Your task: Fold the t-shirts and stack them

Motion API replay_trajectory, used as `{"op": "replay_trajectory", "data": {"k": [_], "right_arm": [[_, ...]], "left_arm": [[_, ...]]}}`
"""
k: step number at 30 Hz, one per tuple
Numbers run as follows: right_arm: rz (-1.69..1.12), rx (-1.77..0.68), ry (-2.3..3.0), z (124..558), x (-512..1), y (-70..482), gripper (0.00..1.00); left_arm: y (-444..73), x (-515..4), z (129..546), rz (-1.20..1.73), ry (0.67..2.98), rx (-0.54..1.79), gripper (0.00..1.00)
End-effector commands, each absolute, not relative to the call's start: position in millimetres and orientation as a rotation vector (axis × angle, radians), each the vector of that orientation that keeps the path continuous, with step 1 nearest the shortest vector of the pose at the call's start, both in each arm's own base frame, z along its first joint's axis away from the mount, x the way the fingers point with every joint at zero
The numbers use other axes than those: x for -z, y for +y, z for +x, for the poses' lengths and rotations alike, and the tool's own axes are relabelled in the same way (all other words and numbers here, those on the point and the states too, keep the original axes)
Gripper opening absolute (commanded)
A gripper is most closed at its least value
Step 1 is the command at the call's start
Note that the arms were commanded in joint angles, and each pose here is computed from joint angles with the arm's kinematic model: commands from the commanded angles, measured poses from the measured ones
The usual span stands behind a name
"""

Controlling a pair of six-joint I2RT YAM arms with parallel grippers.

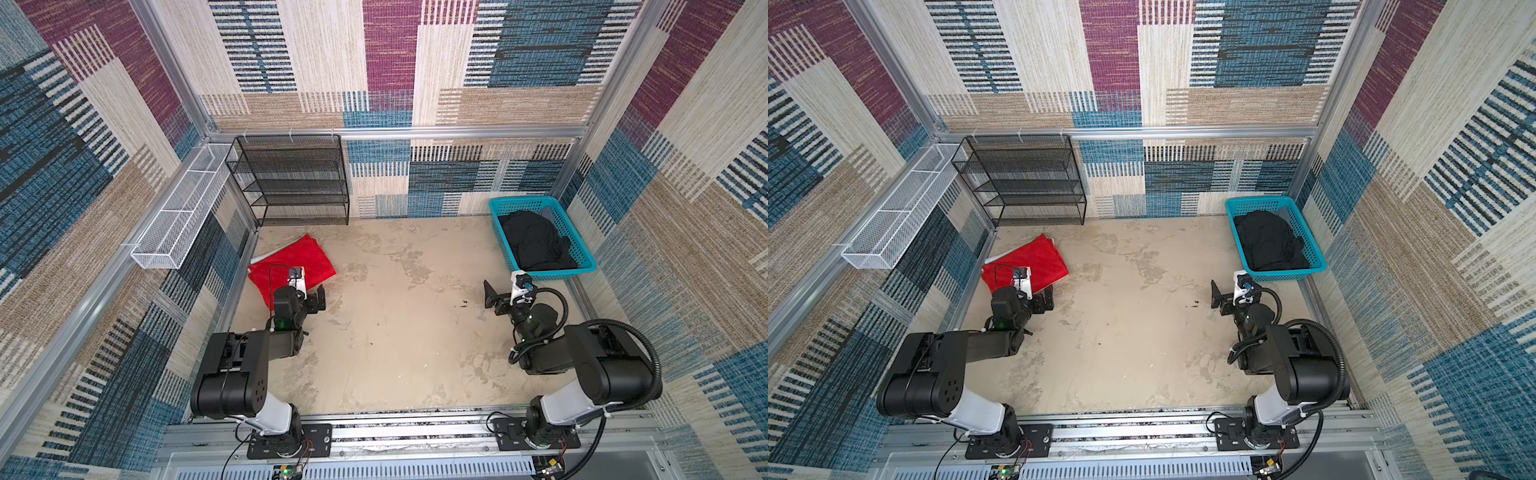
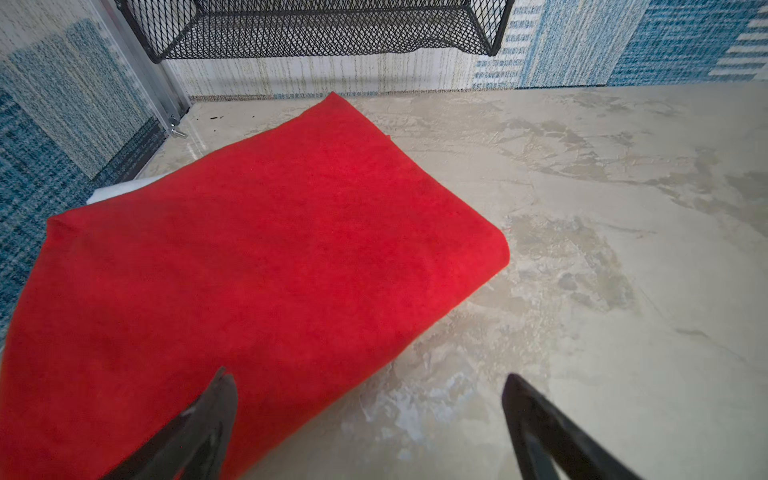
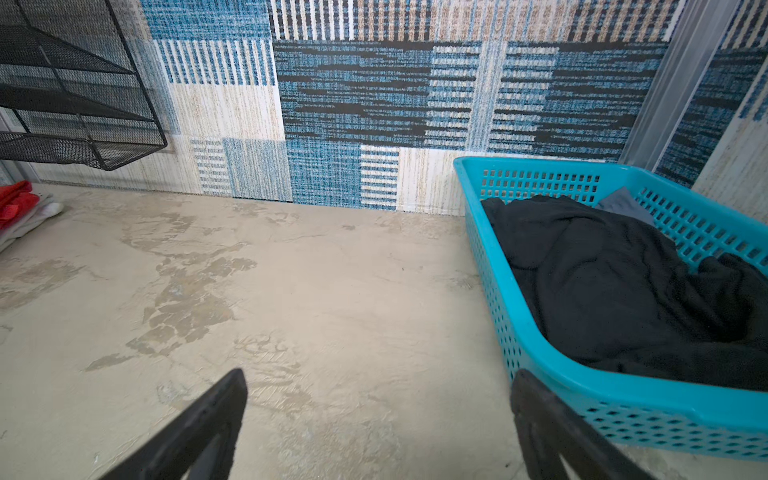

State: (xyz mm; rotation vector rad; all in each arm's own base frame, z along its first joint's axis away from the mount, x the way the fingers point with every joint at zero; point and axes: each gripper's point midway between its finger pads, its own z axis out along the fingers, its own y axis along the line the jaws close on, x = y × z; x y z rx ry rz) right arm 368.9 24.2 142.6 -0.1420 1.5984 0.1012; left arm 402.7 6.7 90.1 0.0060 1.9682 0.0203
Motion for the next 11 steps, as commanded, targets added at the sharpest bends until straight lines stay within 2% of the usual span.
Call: {"op": "replay_trajectory", "data": {"k": [1, 11], "right_arm": [[-0.142, -0.086, 1.566, 369.4, -150.5, 22.8, 0.99], [-0.127, -0.089, 1.562, 368.3, -151.3, 19.7, 0.99]], "left_arm": [[5.6, -93.9, 405.3, 0.014, 1.959, -0.015, 1.0], [8.3, -93.4, 405.0, -0.001, 1.961, -0.008, 1.0]]}}
